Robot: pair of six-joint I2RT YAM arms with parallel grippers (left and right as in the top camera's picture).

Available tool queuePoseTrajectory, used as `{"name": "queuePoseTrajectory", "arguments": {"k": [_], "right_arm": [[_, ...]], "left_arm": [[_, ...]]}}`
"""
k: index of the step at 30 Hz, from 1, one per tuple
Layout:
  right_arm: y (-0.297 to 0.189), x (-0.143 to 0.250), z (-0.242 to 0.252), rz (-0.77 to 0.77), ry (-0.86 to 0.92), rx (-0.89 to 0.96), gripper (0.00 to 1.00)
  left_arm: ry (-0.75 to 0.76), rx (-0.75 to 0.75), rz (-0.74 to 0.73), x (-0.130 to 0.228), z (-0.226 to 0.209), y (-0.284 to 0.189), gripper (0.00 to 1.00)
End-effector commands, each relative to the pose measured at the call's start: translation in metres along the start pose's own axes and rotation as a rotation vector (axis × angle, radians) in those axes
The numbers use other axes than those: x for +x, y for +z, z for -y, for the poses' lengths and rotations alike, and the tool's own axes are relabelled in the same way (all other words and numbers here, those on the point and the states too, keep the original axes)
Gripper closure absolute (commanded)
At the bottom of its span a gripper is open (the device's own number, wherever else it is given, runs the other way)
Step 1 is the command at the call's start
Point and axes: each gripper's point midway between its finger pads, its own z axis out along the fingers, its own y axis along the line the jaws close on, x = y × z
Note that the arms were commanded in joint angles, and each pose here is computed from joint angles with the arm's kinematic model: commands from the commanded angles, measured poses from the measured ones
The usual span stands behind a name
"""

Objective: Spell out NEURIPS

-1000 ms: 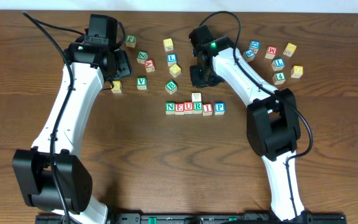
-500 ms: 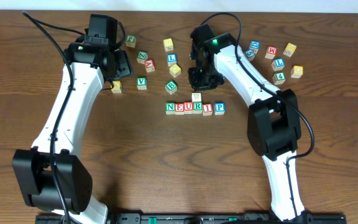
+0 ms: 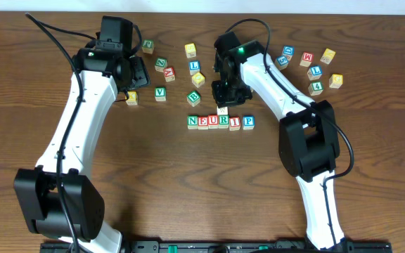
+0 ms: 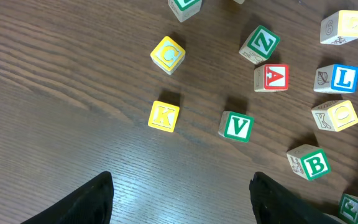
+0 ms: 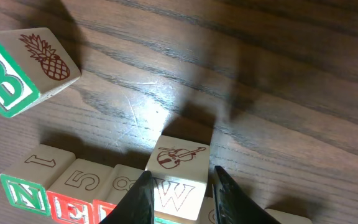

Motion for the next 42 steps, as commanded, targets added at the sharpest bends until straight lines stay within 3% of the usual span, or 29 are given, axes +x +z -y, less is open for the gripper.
{"name": "queuePoseTrajectory", "arguments": {"k": [1, 10, 15, 26, 36, 42], "right_arm": [[0.002, 0.003, -0.002, -0.009, -0.017, 0.000, 0.73], [0.010, 0.011, -0.011, -0.033, 0.017, 0.005, 0.66], [0.017, 0.013, -0.008, -0.033, 0.049, 0.018, 0.67], [0.002, -0.007, 0.035, 0.074, 0.098, 0.268, 0.83], [-0.026, -0.014, 0.066, 0.162, 0.047, 0.597, 0.83], [-0.016, -0.012, 0.058, 0.159, -0.013, 0.651, 0.80]], "left_arm": [[0.010, -0.001, -0.002, -0.003, 0.000, 0.002, 0.30], [0.010, -0.001, -0.002, -0.003, 0.000, 0.002, 0.31], [0.010, -0.001, -0.002, -0.003, 0.000, 0.002, 0.30], [0.010, -0.001, -0.002, -0.003, 0.000, 0.002, 0.31], [0.010, -0.001, -0.001, -0.003, 0.000, 0.002, 0.30], [0.010, -0.001, -0.002, -0.003, 0.000, 0.002, 0.31]]}}
